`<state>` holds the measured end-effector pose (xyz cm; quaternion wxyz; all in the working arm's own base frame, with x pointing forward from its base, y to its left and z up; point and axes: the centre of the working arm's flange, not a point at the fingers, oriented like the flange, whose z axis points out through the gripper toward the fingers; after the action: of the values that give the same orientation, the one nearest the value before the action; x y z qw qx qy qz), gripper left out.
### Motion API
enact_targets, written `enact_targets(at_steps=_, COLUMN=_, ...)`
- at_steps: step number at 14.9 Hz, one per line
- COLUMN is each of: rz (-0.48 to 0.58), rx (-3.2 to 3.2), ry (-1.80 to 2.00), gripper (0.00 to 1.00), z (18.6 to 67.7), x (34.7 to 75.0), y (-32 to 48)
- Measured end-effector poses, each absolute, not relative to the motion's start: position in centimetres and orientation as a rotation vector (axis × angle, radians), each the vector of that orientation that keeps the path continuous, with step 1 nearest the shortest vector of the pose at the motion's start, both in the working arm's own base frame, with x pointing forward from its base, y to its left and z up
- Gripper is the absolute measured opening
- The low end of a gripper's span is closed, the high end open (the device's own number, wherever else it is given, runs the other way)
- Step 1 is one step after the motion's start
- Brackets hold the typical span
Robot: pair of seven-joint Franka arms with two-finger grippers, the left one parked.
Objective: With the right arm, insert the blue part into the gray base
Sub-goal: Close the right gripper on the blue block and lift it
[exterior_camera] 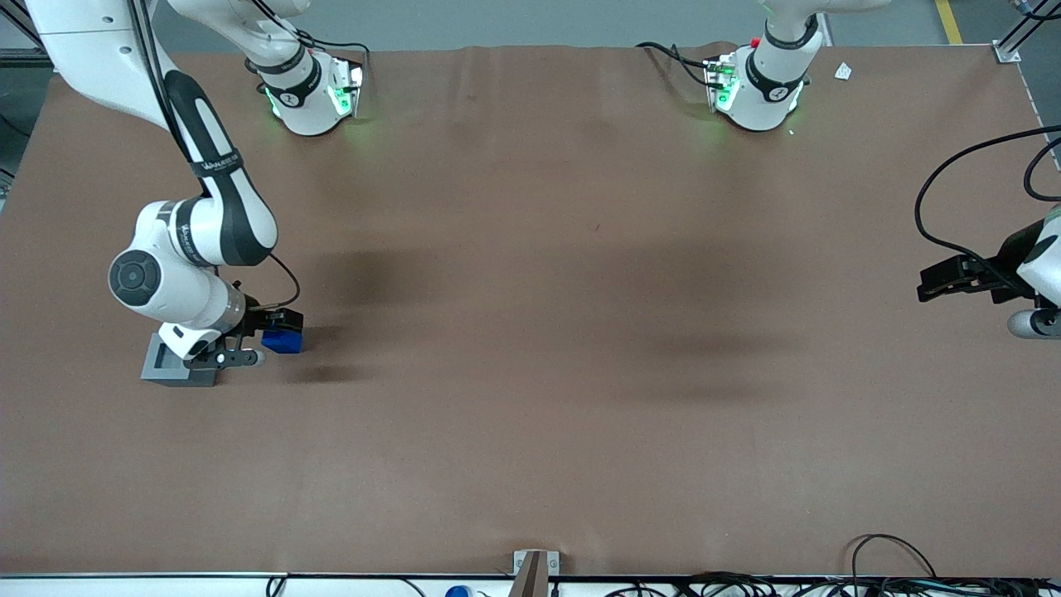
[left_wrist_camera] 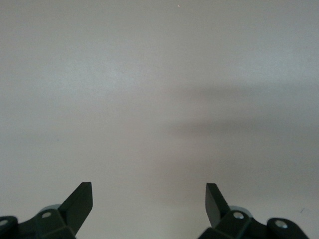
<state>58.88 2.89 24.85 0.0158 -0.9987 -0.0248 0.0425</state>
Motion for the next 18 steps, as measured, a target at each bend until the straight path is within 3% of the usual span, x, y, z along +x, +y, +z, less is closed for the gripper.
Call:
enact_targets(at_steps=2, rz=0.134, rx=-3.106, ry=-0.077, gripper=0.98, z=24.8, x=58.9, y=2.9)
enact_targets(at_steps=6, rz=0.149, rx=-3.106, ry=-0.078, gripper=0.88, z=24.2, x=58.8, y=2.9)
enact_targets(at_steps=14, rz=0.168, rx=-3.107, ry=-0.067, gripper=0.83, z=23.3, x=58.8, y=2.5)
enact_targets(at_steps=16, rz=0.169, rx=-3.107, ry=-0.067, gripper=0.71, z=23.3, x=58.8, y=2.4)
enact_targets(at_steps=18, rz=0.17, rx=-3.108, ry=-0.067, gripper=0.69, z=23.2, x=58.8, y=2.4)
